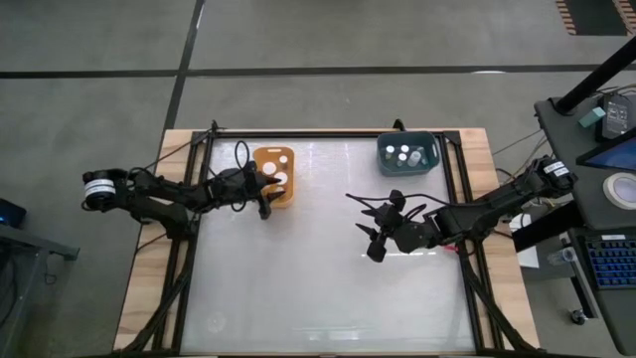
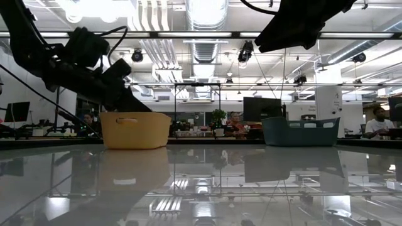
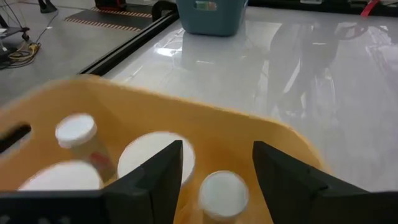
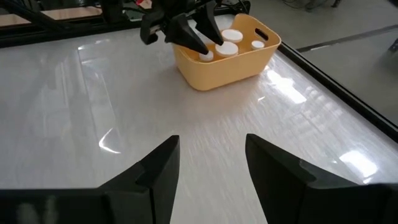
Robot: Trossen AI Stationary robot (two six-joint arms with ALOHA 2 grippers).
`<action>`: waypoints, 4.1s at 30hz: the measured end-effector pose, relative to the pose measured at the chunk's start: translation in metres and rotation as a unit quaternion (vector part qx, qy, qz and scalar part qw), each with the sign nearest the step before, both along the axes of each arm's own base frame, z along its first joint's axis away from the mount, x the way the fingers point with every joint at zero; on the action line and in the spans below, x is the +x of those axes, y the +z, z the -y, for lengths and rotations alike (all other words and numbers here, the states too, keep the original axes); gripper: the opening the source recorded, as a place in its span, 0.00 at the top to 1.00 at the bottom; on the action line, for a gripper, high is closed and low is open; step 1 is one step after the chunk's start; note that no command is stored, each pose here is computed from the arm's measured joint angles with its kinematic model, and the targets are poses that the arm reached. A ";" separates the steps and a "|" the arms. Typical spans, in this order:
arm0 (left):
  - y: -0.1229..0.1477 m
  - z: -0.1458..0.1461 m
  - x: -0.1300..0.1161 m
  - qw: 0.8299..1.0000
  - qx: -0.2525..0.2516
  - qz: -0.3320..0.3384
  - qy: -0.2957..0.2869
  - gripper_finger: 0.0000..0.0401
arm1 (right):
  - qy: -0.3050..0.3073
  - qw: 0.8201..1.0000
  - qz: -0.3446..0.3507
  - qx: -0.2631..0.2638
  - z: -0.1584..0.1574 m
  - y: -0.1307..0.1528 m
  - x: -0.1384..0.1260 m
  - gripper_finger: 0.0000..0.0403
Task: Pick and place medicine bottles into bin by pill shape (circle, oval)
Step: Return to Home Position
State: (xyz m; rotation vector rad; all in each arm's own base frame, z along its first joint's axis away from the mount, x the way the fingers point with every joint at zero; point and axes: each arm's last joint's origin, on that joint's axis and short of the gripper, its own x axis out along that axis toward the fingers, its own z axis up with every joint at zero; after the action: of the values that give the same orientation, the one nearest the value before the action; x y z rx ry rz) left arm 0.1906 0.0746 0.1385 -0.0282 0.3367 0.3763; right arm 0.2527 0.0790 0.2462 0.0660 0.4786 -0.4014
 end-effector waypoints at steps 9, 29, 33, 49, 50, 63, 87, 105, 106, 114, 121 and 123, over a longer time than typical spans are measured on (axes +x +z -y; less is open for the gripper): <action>0.008 0.000 0.001 1.000 0.008 0.020 0.000 0.55 | 0.000 1.000 0.000 0.000 0.000 0.000 0.000 0.56; 0.072 0.070 -0.022 0.972 0.067 0.176 -0.139 0.68 | 0.093 0.990 -0.024 -0.103 0.003 -0.006 -0.024 0.56; 0.074 0.081 -0.034 0.977 0.082 0.158 -0.117 0.77 | 0.133 0.984 0.020 -0.113 0.013 -0.008 -0.040 0.56; 0.055 0.079 -0.067 0.976 0.123 0.144 -0.110 0.96 | 0.152 0.960 0.171 -0.159 0.090 -0.023 -0.096 0.56; 0.052 0.079 -0.069 0.975 0.123 0.147 -0.110 0.97 | 0.154 0.959 0.177 -0.158 0.092 -0.025 -0.100 0.56; 0.047 0.077 -0.092 0.959 0.121 0.234 -0.105 1.00 | 0.150 0.904 0.300 -0.263 0.091 -0.039 -0.151 0.56; 0.038 0.079 -0.084 0.965 0.129 0.184 -0.138 1.00 | 0.154 0.895 0.371 -0.196 0.089 -0.037 -0.161 0.56; 0.030 0.080 -0.079 0.971 0.128 0.143 -0.144 1.00 | 0.153 0.899 0.375 -0.168 0.089 -0.037 -0.161 0.56; 0.030 0.080 -0.079 0.971 0.128 0.141 -0.145 1.00 | 0.153 0.899 0.375 -0.169 0.089 -0.037 -0.161 0.56; 0.028 0.080 -0.077 0.972 0.127 0.131 -0.146 1.00 | 0.153 0.899 0.375 -0.168 0.089 -0.037 -0.161 0.56; 0.026 0.080 -0.076 0.973 0.127 0.124 -0.147 1.00 | 0.152 0.899 0.375 -0.168 0.089 -0.037 -0.161 0.56; 0.026 0.080 -0.076 0.973 0.127 0.121 -0.147 1.00 | 0.153 0.899 0.375 -0.169 0.089 -0.037 -0.161 0.56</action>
State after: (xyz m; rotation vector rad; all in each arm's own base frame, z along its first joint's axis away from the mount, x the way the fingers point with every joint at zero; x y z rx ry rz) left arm 0.1146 -0.0052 0.1642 0.2225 0.0468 0.1164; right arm 0.0921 -0.0098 0.2090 -0.1883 -0.3498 -0.1206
